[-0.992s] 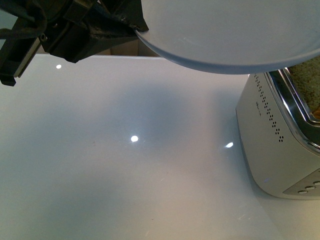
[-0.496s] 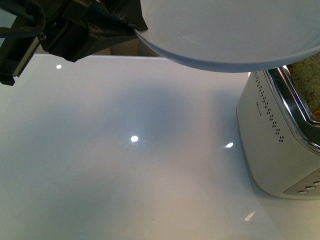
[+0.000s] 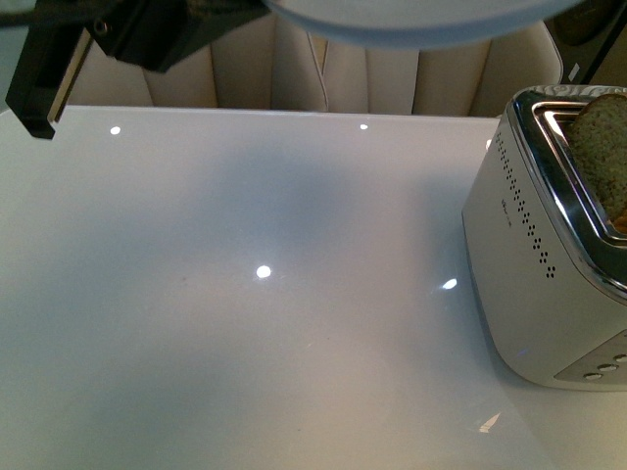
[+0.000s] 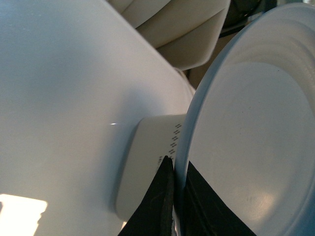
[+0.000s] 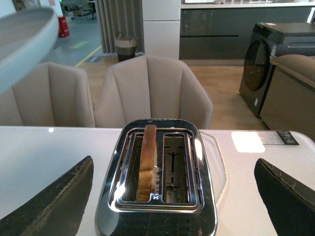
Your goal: Left arm holds plate, right arm toasts bread
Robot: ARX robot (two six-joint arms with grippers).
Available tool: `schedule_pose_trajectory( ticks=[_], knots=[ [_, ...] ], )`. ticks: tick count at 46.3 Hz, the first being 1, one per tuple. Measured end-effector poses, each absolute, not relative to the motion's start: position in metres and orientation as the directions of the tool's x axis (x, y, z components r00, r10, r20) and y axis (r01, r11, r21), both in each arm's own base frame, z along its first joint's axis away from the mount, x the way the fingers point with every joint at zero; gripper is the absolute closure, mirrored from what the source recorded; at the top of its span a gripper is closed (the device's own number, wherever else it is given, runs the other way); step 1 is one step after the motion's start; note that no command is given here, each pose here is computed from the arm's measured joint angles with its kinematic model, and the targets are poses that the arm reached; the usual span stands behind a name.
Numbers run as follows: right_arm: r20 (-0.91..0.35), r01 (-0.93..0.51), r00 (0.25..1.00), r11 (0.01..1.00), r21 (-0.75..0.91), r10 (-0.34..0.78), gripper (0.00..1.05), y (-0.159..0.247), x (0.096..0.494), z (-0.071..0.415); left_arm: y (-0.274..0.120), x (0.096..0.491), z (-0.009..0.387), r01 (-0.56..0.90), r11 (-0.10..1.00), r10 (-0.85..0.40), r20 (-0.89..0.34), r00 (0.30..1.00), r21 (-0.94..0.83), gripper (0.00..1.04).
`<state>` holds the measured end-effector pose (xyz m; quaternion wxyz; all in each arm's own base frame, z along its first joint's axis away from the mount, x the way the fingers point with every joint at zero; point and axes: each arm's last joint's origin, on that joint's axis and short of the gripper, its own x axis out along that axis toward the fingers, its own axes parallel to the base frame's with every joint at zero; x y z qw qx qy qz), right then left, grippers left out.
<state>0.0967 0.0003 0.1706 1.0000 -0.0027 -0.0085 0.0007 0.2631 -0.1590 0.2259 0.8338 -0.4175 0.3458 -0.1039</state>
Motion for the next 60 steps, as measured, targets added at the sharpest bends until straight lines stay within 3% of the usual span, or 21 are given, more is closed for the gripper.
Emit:
schedule_pose_trajectory(
  ticks=[12,24,39,44,60],
  knots=[
    [0.018,-0.001,1.0,1.0,-0.004,0.002,0.09,0.0,0.097,0.171,-0.151,0.272,0.237,-0.114,0.61,-0.477,-0.478,0.738,-0.784,1.02],
    [0.018,-0.001,1.0,1.0,-0.004,0.002,0.09,0.0,0.097,0.171,-0.12,0.297,0.229,-0.1,0.682,-0.454,-0.526,0.719,-0.725,1.02],
    [0.018,-0.001,1.0,1.0,-0.004,0.002,0.09,0.0,0.097,0.171,-0.029,0.315,0.16,-0.188,0.811,-0.294,-0.663,0.689,-0.554,1.02],
    [0.018,-0.001,1.0,1.0,-0.004,0.002,0.09,0.0,0.097,0.171,-0.002,0.308,0.124,-0.231,0.833,-0.254,-0.718,0.648,-0.503,1.02],
    [0.018,-0.001,1.0,1.0,-0.004,0.002,0.09,0.0,0.097,0.171,0.032,0.283,0.048,-0.278,0.849,-0.233,-0.792,0.564,-0.449,1.02]
  ],
)
